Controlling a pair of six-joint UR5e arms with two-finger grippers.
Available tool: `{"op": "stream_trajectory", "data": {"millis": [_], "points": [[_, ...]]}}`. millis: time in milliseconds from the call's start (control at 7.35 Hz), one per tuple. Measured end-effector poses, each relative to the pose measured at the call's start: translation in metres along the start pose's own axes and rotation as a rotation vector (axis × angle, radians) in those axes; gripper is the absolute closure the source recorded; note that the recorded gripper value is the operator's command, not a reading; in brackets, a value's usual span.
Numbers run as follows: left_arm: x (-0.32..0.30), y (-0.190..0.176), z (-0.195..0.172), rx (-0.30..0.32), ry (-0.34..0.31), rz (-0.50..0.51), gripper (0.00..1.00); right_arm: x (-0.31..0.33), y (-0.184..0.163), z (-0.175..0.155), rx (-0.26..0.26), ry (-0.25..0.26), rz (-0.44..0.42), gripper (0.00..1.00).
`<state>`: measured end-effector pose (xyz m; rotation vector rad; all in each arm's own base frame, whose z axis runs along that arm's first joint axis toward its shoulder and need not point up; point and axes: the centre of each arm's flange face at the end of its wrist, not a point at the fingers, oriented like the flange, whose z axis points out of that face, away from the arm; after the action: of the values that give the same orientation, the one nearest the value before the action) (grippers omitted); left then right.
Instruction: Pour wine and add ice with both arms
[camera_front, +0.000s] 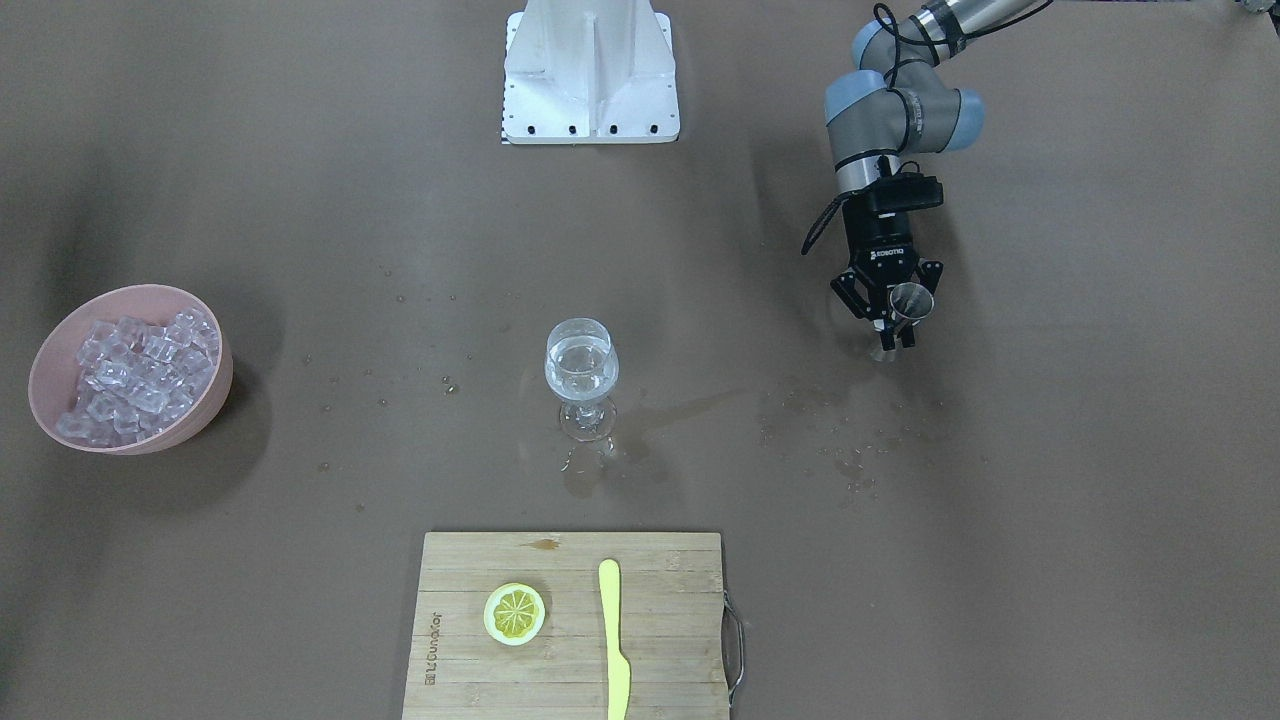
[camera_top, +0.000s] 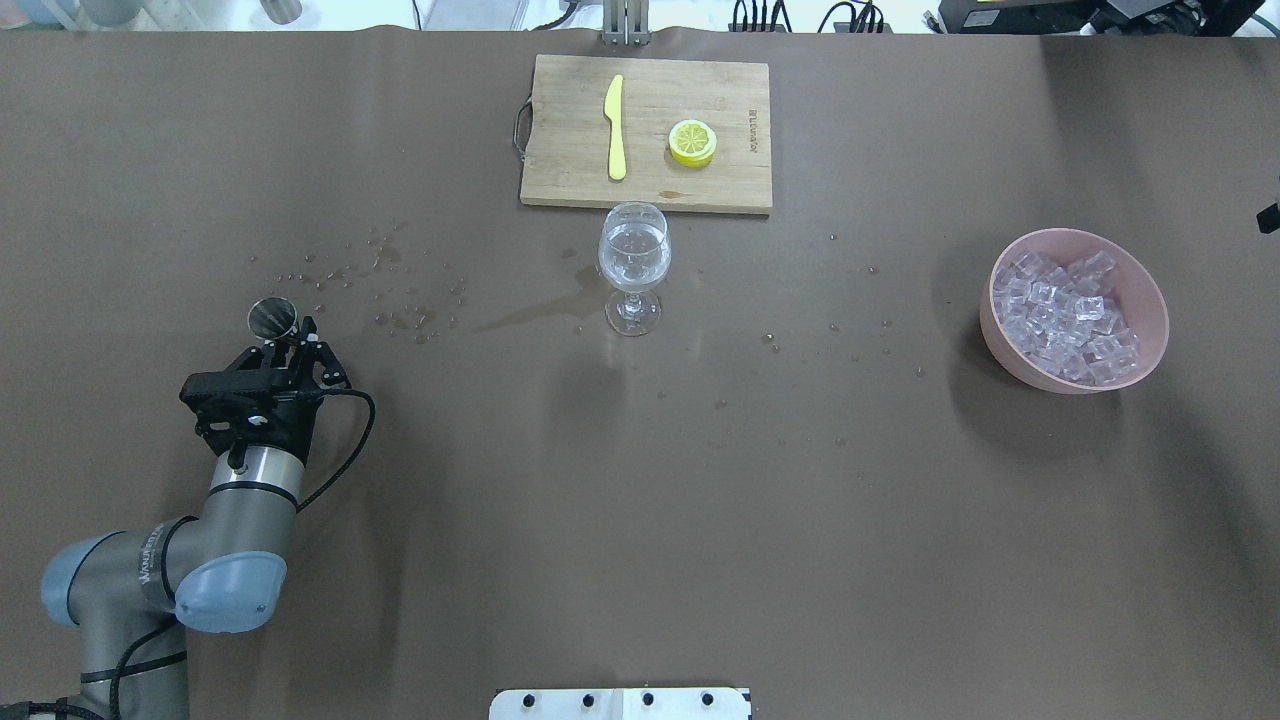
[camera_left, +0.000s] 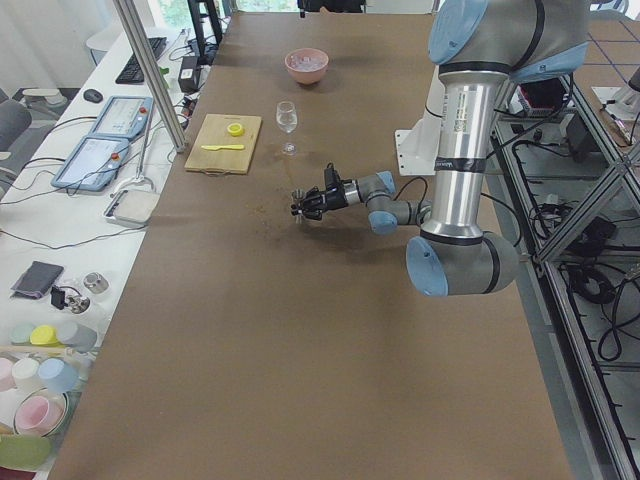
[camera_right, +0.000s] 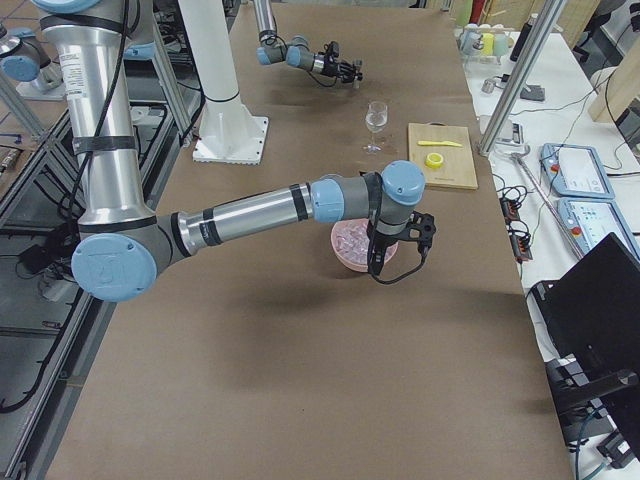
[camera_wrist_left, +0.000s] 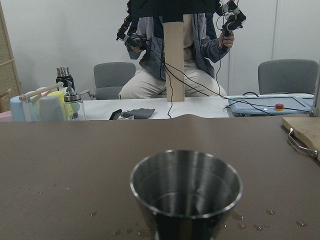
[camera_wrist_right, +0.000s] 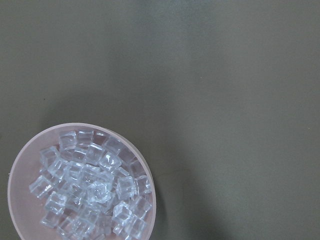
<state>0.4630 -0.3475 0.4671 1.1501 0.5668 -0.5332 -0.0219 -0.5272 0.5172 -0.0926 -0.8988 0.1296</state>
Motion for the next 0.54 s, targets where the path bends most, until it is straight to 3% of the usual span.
{"op": "stream_trajectory", "data": {"millis": [544], "points": [[0.0048, -0.0057, -0.0029, -0.004, 0.014, -0.039, 1.00, -0.0004, 0.0001, -0.0001, 0.000, 0.000, 0.000, 0.00]]}}
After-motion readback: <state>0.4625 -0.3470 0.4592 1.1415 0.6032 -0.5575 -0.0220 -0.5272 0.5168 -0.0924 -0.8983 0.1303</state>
